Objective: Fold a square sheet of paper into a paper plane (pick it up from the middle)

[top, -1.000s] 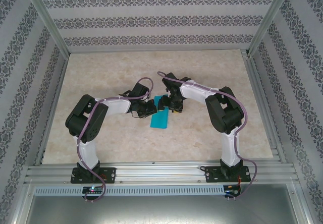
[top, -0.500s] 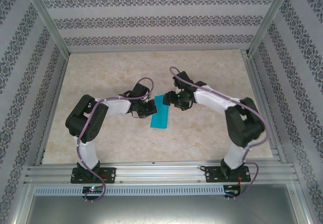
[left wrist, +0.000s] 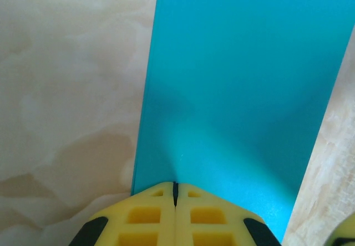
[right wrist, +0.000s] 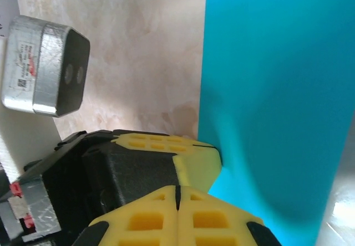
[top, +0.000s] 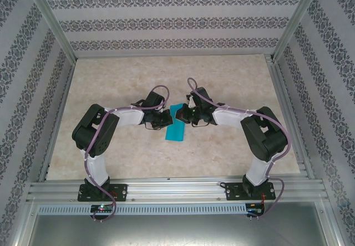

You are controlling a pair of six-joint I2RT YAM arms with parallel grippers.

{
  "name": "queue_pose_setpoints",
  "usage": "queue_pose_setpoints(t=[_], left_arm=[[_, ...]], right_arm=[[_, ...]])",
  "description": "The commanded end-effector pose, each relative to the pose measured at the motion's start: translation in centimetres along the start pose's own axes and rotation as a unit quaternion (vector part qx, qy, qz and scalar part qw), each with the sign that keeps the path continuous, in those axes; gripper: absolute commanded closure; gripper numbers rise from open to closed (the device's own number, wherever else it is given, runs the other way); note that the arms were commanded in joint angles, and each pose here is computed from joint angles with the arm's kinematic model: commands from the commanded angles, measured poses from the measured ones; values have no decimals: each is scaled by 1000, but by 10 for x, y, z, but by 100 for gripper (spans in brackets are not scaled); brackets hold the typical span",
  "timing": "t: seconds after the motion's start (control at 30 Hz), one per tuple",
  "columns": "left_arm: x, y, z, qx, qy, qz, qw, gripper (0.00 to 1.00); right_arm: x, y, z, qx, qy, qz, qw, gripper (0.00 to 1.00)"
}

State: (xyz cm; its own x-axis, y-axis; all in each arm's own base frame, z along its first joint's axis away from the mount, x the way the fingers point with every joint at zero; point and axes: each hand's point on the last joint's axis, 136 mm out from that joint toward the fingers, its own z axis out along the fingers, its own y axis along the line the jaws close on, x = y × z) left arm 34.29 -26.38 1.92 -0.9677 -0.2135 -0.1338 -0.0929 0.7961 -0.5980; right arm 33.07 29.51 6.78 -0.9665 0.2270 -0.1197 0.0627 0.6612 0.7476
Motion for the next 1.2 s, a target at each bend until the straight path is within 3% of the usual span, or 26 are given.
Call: queue_pose_setpoints(t=[0.0, 0.97, 1.17], left_arm=[[28, 35, 12, -68, 40, -6, 997, 100], [32, 41, 16, -76, 52, -9, 996, 100], [32, 41, 15, -77, 51, -7, 996, 100]], right_arm=[[-2, -5, 0, -4, -6, 2, 1000, 98], [29, -100, 11, 67, 30, 3, 997, 92], [16, -56, -5, 8, 8, -21, 1000, 91]])
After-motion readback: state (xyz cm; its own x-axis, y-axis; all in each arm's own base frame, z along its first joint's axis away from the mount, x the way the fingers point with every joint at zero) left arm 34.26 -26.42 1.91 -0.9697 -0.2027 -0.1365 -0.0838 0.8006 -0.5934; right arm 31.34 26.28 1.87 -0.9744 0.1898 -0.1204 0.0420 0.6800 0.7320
